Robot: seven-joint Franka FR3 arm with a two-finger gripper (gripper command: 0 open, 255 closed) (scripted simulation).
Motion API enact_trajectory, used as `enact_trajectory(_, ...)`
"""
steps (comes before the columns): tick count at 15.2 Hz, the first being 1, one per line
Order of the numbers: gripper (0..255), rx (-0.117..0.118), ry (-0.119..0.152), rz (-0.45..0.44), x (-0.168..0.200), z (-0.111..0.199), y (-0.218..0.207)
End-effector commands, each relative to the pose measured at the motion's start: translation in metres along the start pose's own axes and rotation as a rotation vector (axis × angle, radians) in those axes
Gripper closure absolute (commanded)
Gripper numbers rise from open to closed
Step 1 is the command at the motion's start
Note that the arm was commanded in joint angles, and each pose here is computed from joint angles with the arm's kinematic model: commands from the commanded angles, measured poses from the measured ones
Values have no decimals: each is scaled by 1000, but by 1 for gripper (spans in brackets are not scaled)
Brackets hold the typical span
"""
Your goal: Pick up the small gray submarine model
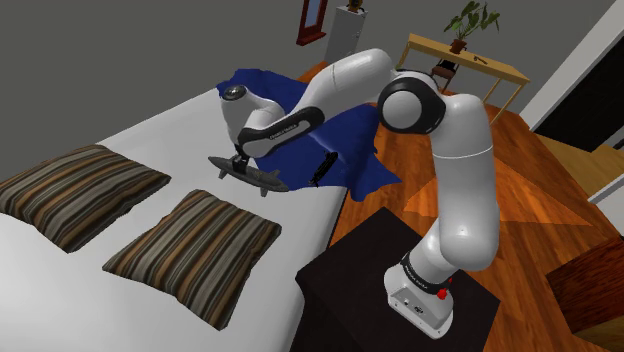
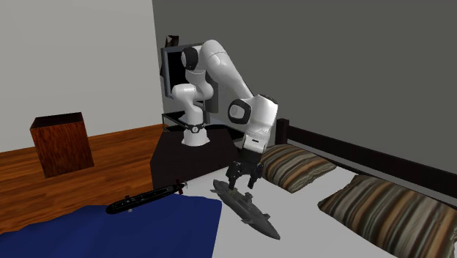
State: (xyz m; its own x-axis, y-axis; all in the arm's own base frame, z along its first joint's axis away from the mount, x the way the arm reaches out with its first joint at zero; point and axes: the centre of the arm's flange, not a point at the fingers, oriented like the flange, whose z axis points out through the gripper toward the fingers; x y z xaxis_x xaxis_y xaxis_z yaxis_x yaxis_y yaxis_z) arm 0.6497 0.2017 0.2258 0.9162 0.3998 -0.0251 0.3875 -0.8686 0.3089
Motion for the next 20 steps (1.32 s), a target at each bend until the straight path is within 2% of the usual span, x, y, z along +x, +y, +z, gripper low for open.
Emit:
enact_trajectory(1,0,-1,0,-1,1,11,-3)
enact_trajectory(6,0,-1,0,-1,1,28,-9)
enact_trajectory(7,255,-1,0,-1,1,28,-9)
enact_trajectory(16,255,-1,0,-1,1,28,-9)
enact_trajectory(20,255,-1,0,-1,1,8,-2)
